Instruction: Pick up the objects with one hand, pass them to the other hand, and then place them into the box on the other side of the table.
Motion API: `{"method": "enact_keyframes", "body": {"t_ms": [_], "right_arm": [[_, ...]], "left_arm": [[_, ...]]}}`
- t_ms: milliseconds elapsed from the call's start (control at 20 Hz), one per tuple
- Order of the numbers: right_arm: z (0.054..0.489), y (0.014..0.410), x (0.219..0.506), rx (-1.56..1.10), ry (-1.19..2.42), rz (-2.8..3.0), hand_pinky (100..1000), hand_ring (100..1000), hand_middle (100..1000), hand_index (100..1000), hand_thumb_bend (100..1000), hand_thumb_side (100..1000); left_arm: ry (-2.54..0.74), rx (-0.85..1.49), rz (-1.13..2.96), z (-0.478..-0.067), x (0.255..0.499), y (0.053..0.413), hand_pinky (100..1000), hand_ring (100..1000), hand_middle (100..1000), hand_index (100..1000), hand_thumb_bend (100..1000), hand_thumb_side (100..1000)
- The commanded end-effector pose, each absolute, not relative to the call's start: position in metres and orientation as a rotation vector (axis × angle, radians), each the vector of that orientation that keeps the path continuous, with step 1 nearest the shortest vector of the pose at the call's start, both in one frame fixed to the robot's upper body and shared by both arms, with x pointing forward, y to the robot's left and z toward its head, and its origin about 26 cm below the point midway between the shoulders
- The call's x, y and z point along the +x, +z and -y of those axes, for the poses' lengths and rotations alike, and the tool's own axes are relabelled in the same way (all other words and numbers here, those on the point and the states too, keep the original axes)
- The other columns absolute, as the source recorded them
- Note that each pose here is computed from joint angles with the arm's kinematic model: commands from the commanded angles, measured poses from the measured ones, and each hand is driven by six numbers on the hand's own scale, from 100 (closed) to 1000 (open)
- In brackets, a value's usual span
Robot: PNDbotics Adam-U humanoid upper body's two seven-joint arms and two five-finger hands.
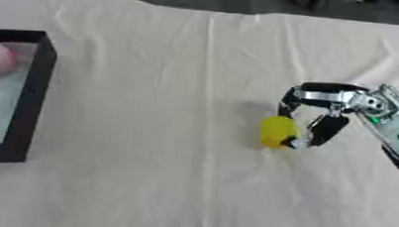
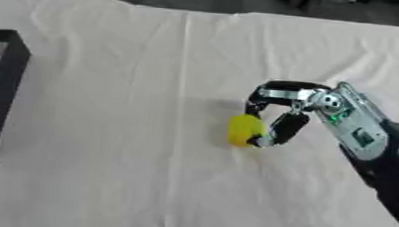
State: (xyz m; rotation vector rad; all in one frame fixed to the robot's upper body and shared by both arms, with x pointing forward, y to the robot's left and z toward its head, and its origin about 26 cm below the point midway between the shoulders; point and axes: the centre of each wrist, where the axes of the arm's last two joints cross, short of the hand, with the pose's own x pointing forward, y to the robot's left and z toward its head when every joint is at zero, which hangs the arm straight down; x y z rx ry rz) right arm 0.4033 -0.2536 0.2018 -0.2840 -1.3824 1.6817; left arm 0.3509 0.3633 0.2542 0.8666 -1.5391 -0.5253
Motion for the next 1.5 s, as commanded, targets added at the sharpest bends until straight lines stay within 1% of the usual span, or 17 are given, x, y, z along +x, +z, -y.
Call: {"method": "enact_keyframes", "body": {"t_ms": [50,100,250,300,450,800,1300,1500], "right_arm": [[0.262,0.223,0.399,-0.344,1.639,1.437,839,698,431,516,203,100],[0.262,0.225,0.397,-0.350,1.620,1.458,838,696,426,515,244,100],[0.260,0.231,0.394,-0.357,1.569,1.513,837,692,423,518,224,100],[0.259,0.234,0.392,-0.368,1.544,1.537,842,687,423,523,191,100],[0.257,0.242,0.386,-0.399,1.456,1.618,844,680,414,522,150,100],[0.249,0.254,0.375,-0.448,1.293,1.759,834,669,395,519,100,100],[0.226,0.260,0.358,-0.644,1.002,1.955,827,665,385,519,100,100],[0.208,0.251,0.353,-0.634,0.924,2.027,816,663,378,517,100,100]], "left_arm": [[-0.528,0.898,1.561,-0.367,0.347,0.267,673,733,764,793,260,634],[-0.528,0.899,1.561,-0.367,0.347,0.267,673,733,765,793,260,634],[-0.528,0.899,1.562,-0.367,0.347,0.267,673,733,765,793,259,634],[-0.528,0.899,1.562,-0.367,0.346,0.267,673,733,765,793,258,634],[-0.529,0.899,1.563,-0.367,0.346,0.267,673,734,766,793,257,634],[-0.531,0.898,1.589,-0.365,0.345,0.271,669,732,765,790,254,626],[-0.522,0.906,1.700,-0.355,0.339,0.276,660,727,762,785,246,597],[-0.542,0.892,1.748,-0.348,0.337,0.279,657,726,763,786,247,592]]}}
